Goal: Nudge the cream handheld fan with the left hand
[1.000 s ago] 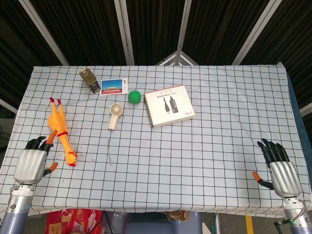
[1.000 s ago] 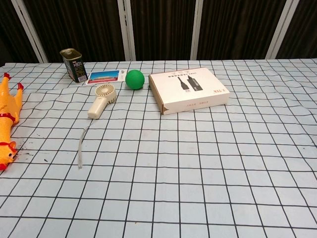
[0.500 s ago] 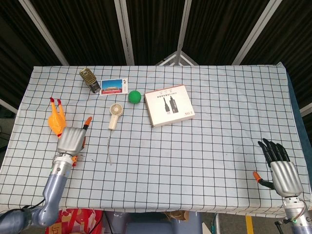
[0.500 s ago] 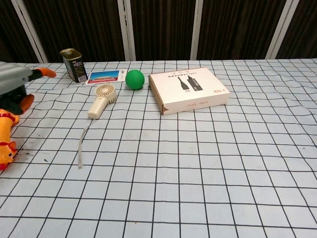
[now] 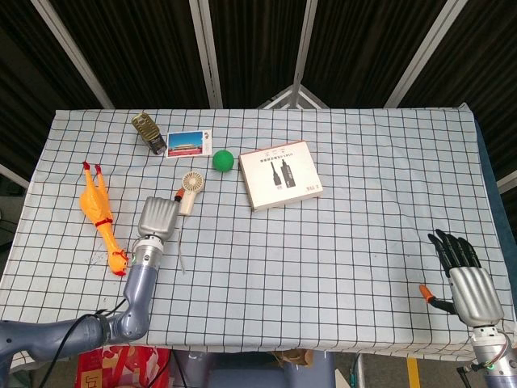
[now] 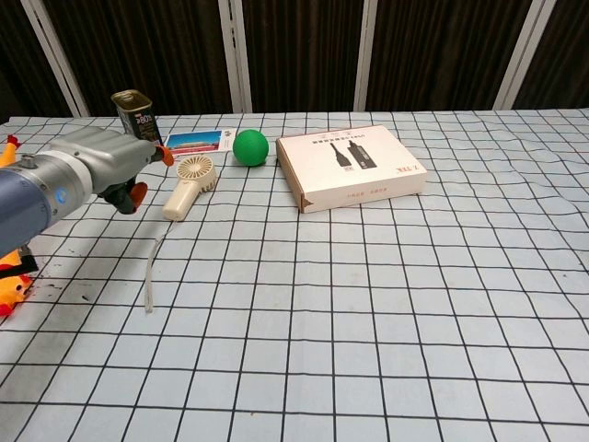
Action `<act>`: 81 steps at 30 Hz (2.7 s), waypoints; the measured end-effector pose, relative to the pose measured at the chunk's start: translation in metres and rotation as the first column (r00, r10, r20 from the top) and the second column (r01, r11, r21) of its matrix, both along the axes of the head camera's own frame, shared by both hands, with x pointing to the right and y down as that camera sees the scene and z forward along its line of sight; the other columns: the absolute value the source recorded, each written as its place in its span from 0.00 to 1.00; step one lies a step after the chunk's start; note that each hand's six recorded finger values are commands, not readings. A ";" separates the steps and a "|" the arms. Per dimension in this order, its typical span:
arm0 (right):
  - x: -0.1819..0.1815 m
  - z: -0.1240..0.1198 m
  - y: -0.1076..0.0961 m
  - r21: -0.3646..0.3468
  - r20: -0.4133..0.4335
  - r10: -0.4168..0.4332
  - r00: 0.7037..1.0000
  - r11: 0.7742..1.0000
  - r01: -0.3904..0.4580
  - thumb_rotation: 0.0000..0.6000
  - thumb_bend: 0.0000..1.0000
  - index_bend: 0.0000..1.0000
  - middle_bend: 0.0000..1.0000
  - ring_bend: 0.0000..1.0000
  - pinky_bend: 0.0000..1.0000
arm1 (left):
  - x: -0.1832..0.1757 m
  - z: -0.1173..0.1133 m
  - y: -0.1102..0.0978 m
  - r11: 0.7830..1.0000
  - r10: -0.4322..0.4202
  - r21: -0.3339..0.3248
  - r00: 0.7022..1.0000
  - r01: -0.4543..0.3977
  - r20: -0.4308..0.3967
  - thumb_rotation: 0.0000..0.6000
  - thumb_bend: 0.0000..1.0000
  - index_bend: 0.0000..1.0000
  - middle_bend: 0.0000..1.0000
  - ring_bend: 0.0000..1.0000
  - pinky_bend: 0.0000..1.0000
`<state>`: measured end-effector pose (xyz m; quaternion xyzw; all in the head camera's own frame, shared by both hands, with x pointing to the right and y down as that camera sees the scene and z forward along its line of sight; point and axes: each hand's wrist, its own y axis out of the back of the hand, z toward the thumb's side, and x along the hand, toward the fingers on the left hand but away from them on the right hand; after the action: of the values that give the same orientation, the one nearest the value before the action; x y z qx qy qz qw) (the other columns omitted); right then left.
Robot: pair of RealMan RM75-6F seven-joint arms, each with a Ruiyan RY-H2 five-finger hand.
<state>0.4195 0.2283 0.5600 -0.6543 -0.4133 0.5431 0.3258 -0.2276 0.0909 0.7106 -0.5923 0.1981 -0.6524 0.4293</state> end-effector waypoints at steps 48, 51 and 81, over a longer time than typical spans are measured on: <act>0.000 -0.002 -0.002 0.013 0.011 0.007 1.000 1.000 -0.007 1.00 0.29 0.00 0.00 0.00 0.04 | 0.007 0.038 0.010 0.999 -0.003 -0.044 1.000 0.004 0.031 1.00 0.89 0.18 0.92 0.73 0.72; 0.000 -0.002 -0.001 0.012 0.011 0.005 1.000 1.000 -0.005 1.00 0.29 0.00 0.00 0.00 0.04 | 0.005 0.040 0.012 0.999 0.005 -0.048 0.999 -0.003 0.042 1.00 0.89 0.18 0.93 0.73 0.72; -0.002 -0.002 0.002 0.016 0.008 -0.008 1.000 1.000 0.008 1.00 0.29 0.00 0.00 0.00 0.04 | -0.016 -0.050 0.022 0.976 0.039 0.214 0.949 0.031 -0.314 1.00 0.39 0.00 0.40 0.30 0.29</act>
<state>0.4176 0.2300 0.5581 -0.6557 -0.4160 0.5358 0.3315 -0.2434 0.1128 0.6602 -0.6395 0.3328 -0.5227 0.4551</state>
